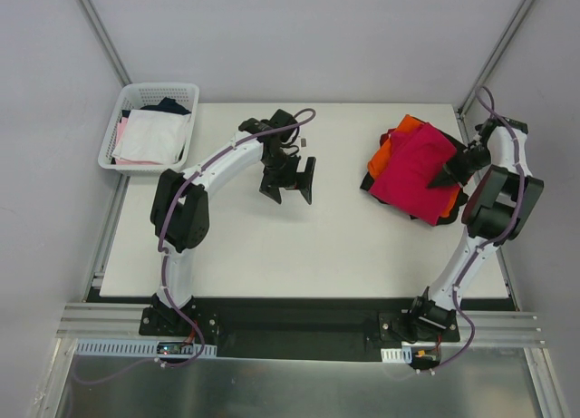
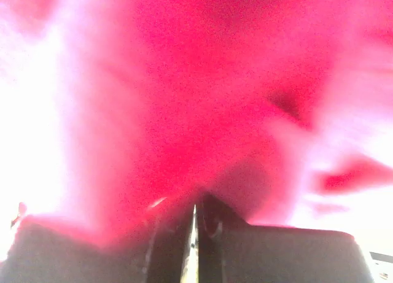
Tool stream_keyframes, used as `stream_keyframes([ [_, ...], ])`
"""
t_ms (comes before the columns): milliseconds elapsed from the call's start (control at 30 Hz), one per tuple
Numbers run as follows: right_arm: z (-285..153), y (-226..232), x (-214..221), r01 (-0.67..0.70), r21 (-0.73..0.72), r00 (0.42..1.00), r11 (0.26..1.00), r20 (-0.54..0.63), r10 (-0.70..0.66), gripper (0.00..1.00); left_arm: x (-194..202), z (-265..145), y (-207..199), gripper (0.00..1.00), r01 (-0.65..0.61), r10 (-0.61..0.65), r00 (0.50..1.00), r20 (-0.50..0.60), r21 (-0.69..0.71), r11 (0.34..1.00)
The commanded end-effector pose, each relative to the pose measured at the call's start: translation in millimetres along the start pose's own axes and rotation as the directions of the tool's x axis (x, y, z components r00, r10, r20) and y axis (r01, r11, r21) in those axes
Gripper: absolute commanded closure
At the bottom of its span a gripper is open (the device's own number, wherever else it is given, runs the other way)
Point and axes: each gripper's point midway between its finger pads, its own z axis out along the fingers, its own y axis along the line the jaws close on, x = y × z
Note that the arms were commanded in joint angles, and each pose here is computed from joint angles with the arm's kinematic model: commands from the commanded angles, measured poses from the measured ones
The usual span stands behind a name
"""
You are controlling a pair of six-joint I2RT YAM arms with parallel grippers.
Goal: Fold and stack the t-shirts
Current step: Neatly place the folded tshirt to the corner
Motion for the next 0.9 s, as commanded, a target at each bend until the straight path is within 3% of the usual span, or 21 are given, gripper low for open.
stream_keyframes([
  [0, -32, -28, -1, -0.041, 0.121, 0.996, 0.992, 0.077, 0.032, 0.99, -2, -20, -18, 0.01, -0.033, 0.031, 0.999, 0.041, 0.044, 0.998],
  [167, -39, 1, -3, 0.026, -0.059, 0.995, 0.998, 0.096, -0.021, 0.99, -3, -19, -18, 0.01, -0.035, 0.033, 0.999, 0.04, 0.048, 0.998],
  [367, -81, 71, -1, 0.143, -0.353, 0.982, 0.925, 0.17, -0.087, 0.99, -1, -19, -18, 0.01, -0.038, 0.036, 0.999, 0.037, 0.047, 0.998],
  [533, -113, 110, 2, 0.231, -0.391, 0.955, 0.891, 0.264, -0.132, 0.99, -3, -19, -19, 0.01, -0.04, 0.038, 0.998, 0.04, 0.052, 0.998],
  [700, -115, 97, -4, 0.231, -0.15, 0.914, 0.961, 0.372, -0.162, 0.99, -1, -19, -18, 0.01, -0.037, 0.036, 0.999, 0.038, 0.048, 0.998],
  [867, -86, 76, 9, 0.268, 0.098, 0.89, 0.958, 0.356, -0.285, 0.99, 0, -19, -17, 0.01, -0.036, 0.035, 0.999, 0.039, 0.042, 0.998],
])
